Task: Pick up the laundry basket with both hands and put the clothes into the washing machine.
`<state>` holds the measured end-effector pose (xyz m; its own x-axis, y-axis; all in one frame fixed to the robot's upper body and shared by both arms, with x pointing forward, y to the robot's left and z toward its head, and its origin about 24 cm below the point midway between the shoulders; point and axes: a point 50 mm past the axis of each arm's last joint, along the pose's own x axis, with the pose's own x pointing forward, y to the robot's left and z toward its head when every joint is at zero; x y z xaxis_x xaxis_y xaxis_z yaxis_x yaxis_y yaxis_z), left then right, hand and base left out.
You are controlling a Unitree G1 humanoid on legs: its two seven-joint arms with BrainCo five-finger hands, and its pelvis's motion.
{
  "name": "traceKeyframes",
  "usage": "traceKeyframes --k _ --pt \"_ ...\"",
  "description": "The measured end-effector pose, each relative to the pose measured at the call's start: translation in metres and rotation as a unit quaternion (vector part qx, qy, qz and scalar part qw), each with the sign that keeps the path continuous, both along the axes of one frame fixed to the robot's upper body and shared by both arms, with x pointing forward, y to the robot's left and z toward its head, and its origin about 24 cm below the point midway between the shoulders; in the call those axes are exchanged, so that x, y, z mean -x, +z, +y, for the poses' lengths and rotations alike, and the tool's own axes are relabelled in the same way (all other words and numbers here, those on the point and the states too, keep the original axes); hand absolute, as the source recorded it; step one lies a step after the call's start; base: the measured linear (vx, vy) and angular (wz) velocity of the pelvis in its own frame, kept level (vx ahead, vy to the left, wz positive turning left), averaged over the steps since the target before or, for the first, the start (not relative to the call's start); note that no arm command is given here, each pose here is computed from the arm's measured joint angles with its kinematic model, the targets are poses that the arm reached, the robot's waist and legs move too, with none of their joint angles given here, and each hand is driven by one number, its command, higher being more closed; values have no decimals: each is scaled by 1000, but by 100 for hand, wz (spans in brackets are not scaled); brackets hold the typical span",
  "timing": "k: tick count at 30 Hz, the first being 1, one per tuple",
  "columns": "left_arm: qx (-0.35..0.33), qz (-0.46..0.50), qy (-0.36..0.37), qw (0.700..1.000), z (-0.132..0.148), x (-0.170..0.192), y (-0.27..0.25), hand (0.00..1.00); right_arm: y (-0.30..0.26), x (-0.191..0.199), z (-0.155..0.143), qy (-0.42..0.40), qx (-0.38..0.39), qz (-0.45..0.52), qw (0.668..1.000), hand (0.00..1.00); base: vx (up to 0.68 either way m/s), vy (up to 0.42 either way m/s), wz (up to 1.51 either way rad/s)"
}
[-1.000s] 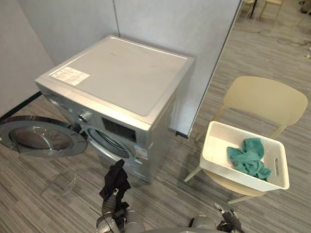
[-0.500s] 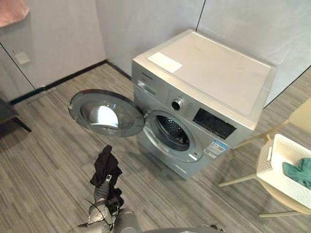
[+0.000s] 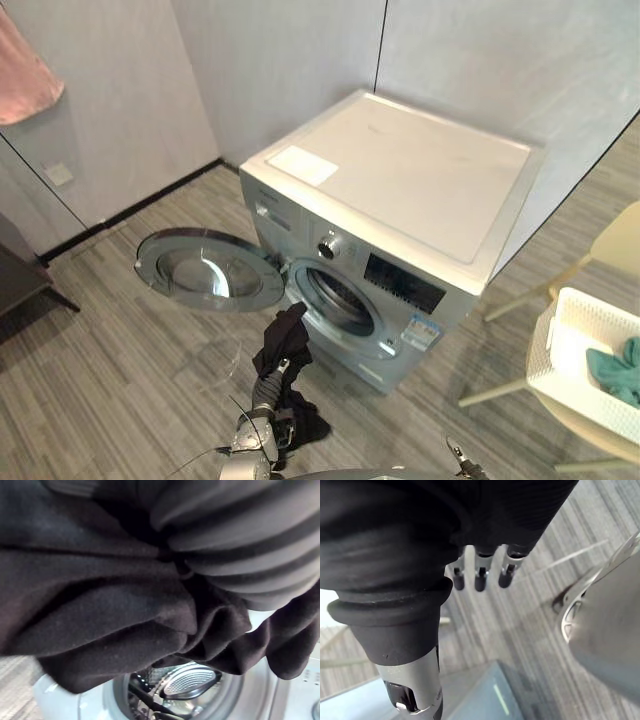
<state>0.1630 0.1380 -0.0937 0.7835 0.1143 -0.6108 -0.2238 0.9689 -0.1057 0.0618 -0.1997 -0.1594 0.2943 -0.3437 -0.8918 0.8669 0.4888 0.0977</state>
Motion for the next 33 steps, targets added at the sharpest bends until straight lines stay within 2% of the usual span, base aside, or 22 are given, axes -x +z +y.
traceKeyframes --k 4,11,14,16,21,25,29,33 --pt "-3 10 20 1000 8 12 -2 100 4 -12 -4 37 15 -15 999 0 145 69 -94" --pt "-11 16 32 999 16 20 -3 100 5 -20 10 88 17 -13 996 0 189 324 -112" --pt "-9 9 24 1000 12 15 -1 100 -2 -1 8 83 12 25 996 0 229 576 -19" --pt "-30 7 10 999 20 7 -1 100 -9 5 19 88 -17 54 994 0 171 456 -4" --pt "-58 2 -42 997 18 5 0 100 -7 -1 13 77 -8 41 996 0 26 337 -39" --pt "-53 -17 -85 995 1 -6 5 100 2 -19 5 95 19 4 995 0 -39 171 -64" --pt "-49 -17 -77 996 -1 -6 6 100 14 -47 17 139 28 -56 988 0 -29 18 -90" --pt "-29 -24 -81 996 -15 -8 8 100 36 -72 21 178 54 -134 973 0 -36 -117 -59"
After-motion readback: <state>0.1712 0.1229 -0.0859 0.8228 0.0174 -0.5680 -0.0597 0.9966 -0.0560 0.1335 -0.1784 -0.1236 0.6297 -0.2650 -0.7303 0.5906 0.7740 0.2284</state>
